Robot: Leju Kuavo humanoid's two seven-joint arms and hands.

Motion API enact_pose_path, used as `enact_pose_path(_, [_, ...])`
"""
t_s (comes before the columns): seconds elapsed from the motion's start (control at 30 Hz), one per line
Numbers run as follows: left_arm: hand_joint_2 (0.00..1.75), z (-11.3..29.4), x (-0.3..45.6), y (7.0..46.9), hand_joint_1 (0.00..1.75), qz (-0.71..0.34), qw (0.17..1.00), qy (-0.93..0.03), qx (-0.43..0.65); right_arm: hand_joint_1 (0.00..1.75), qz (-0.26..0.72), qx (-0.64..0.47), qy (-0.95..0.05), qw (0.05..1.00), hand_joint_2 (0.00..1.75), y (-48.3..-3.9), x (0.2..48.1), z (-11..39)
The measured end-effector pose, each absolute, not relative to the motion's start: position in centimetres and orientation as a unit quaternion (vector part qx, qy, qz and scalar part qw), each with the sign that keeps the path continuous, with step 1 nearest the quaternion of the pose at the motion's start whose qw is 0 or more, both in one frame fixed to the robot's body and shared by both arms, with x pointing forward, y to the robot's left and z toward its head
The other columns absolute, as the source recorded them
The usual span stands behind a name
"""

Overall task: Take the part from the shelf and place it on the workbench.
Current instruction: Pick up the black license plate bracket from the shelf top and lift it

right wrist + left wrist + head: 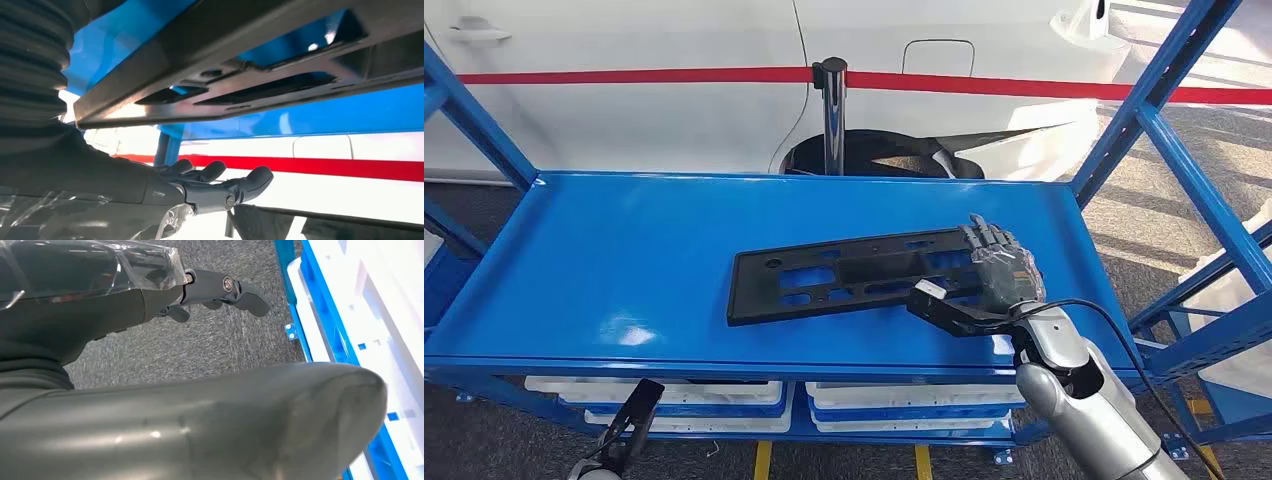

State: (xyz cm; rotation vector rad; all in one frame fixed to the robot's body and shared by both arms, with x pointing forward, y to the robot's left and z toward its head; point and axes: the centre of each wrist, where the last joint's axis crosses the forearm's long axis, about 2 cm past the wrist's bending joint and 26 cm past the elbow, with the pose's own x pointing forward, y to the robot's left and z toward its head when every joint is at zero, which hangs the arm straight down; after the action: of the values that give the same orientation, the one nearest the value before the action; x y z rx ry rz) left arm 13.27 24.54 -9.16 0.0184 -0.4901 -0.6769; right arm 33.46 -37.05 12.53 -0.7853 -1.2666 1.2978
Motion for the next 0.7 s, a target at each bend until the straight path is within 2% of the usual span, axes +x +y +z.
enact_pose_path(0.37, [0.00, -9.1, 13.5, 24.4, 0.00, -0.336, 0.911, -0.239, 0.005, 0.00, 0.544, -0.321, -0.554, 0.542, 1.75, -35.5, 33.9, 12.8])
enact_pose_path(0.4, [0.00, -9.1, 13.5, 24.4, 0.00, -0.338, 0.910, -0.239, 0.004, 0.07, 0.544, -0.318, -0.558, 0.541, 1.75, -35.1, 33.9, 12.8])
enact_pose_path(0.43, [0.00, -9.1, 13.5, 24.4, 0.00, -0.339, 0.910, -0.239, 0.003, 0.19, 0.545, -0.313, -0.561, 0.539, 1.75, -34.7, 33.9, 12.8])
enact_pose_path(0.5, [0.00, -9.1, 13.6, 24.4, 0.00, -0.346, 0.908, -0.237, 0.000, 1.06, 0.547, -0.303, -0.570, 0.533, 1.75, -33.9, 34.2, 12.8])
enact_pose_path(0.57, [0.00, -9.0, 13.8, 24.3, 0.00, -0.354, 0.905, -0.237, -0.002, 1.75, 0.550, -0.293, -0.581, 0.524, 1.75, -33.1, 34.9, 13.1])
enact_pose_path(0.7, [0.00, -8.7, 14.6, 24.1, 0.00, -0.369, 0.898, -0.240, -0.004, 1.75, 0.554, -0.275, -0.598, 0.510, 1.75, -31.5, 36.5, 13.5])
